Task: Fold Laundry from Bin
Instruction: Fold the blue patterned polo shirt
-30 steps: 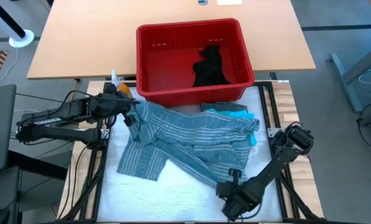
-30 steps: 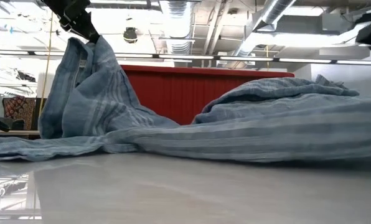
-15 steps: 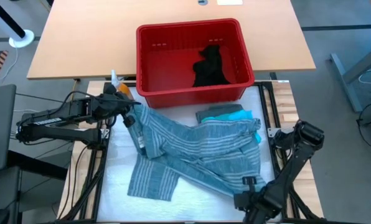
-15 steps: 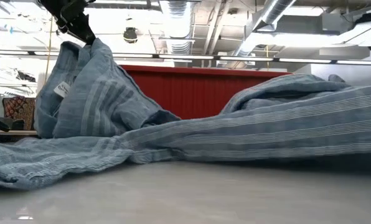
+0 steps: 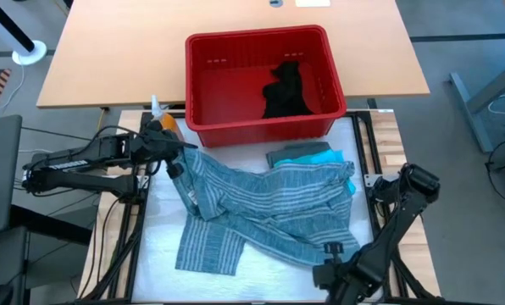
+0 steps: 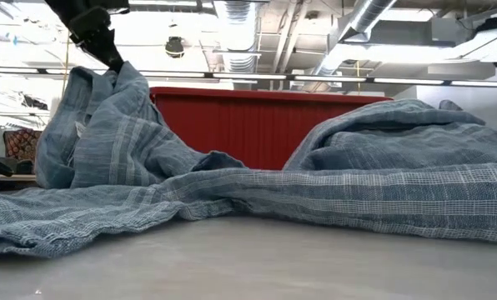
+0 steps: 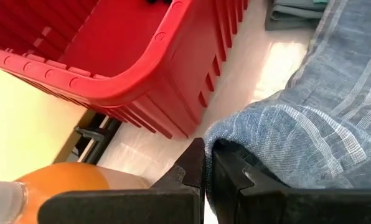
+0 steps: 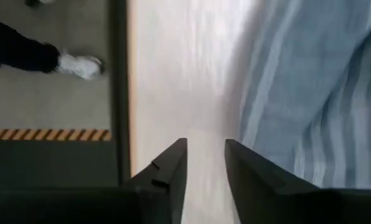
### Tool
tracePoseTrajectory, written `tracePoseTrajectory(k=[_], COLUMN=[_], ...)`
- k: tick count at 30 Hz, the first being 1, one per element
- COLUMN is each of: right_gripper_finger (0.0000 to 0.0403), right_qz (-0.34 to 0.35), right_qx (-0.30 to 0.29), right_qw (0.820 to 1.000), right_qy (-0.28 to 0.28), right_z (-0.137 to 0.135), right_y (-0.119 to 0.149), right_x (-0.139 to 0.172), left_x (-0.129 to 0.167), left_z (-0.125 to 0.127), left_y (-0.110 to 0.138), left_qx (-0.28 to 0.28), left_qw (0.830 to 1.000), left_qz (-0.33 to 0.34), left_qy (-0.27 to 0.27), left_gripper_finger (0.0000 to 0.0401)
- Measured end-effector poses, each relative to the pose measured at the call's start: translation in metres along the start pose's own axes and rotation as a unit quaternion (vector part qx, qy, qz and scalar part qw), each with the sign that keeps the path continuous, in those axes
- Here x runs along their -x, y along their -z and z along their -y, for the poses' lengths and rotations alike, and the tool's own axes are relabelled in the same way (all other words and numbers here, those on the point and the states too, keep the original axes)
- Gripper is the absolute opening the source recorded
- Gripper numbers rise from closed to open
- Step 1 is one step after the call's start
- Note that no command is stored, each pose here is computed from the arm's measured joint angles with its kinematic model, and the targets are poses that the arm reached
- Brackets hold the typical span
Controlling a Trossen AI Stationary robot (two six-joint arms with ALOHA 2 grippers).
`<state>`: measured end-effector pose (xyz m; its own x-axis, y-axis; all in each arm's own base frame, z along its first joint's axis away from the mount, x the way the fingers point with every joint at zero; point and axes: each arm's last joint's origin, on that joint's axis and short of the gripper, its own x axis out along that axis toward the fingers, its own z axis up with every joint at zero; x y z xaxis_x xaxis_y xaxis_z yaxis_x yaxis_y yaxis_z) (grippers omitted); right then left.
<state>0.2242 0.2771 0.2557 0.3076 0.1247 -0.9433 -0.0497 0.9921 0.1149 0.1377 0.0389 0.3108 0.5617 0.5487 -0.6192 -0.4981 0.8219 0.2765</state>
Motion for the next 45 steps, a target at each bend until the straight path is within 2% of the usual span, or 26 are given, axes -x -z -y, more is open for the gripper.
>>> tracePoseTrajectory(k=[2,5,7,11,16,21,25,32,35,41,45], right_gripper_finger=[0.0163,0.0172,0.0174,0.0173,0.0172,0.0172,0.0172,0.0171,0.0171,0.0171,0.0164], right_qz=[0.059,0.162,0.212,0.283,0.353,0.358,0.35,0.35,0.333,0.274,0.233], right_qx=[0.009,0.025,0.033,0.043,0.056,0.098,0.112,0.092,0.078,0.064,0.046], right_qw=[0.998,0.986,0.976,0.958,0.934,0.928,0.927,0.931,0.938,0.96,0.971], right_qy=[-0.014,-0.033,-0.036,-0.019,-0.004,-0.041,-0.07,-0.047,-0.044,0.015,-0.002], right_z=[0.001,0.008,0.016,0.043,0.068,0.07,0.075,0.08,0.082,0.089,0.085], right_y=[-0.018,-0.055,-0.081,-0.131,-0.187,-0.225,-0.239,-0.245,-0.242,-0.231,-0.223], right_x=[0.002,-0.004,-0.018,-0.069,-0.112,-0.133,-0.15,-0.173,-0.184,-0.192,-0.195], left_x=[0.0,0.0,0.0,0.0,0.0,0.0,0.0,-0.001,-0.002,-0.008,-0.011], left_z=[0.0,0.0,0.0,0.001,0.003,0.003,0.003,0.003,0.004,0.007,0.009], left_y=[0.0,0.0,0.0,0.0,0.0,0.0,0.0,0.0,0.0,-0.001,-0.001], left_qx=[-0.008,-0.021,-0.03,-0.047,-0.061,-0.076,-0.071,-0.075,-0.079,-0.092,-0.095], left_qw=[1.0,1.0,1.0,0.999,0.997,0.996,0.997,0.996,0.996,0.994,0.994], left_qz=[0.0,0.0,0.001,0.002,0.002,0.004,0.003,0.002,-0.002,-0.018,-0.024], left_qy=[0.0,0.0,0.002,0.022,0.045,0.046,0.041,0.043,0.048,0.053,0.053], left_gripper_finger=[0.0,0.0,0.0,0.0,0.0,0.0,0.0,0.0,0.0,0.0,0.0])
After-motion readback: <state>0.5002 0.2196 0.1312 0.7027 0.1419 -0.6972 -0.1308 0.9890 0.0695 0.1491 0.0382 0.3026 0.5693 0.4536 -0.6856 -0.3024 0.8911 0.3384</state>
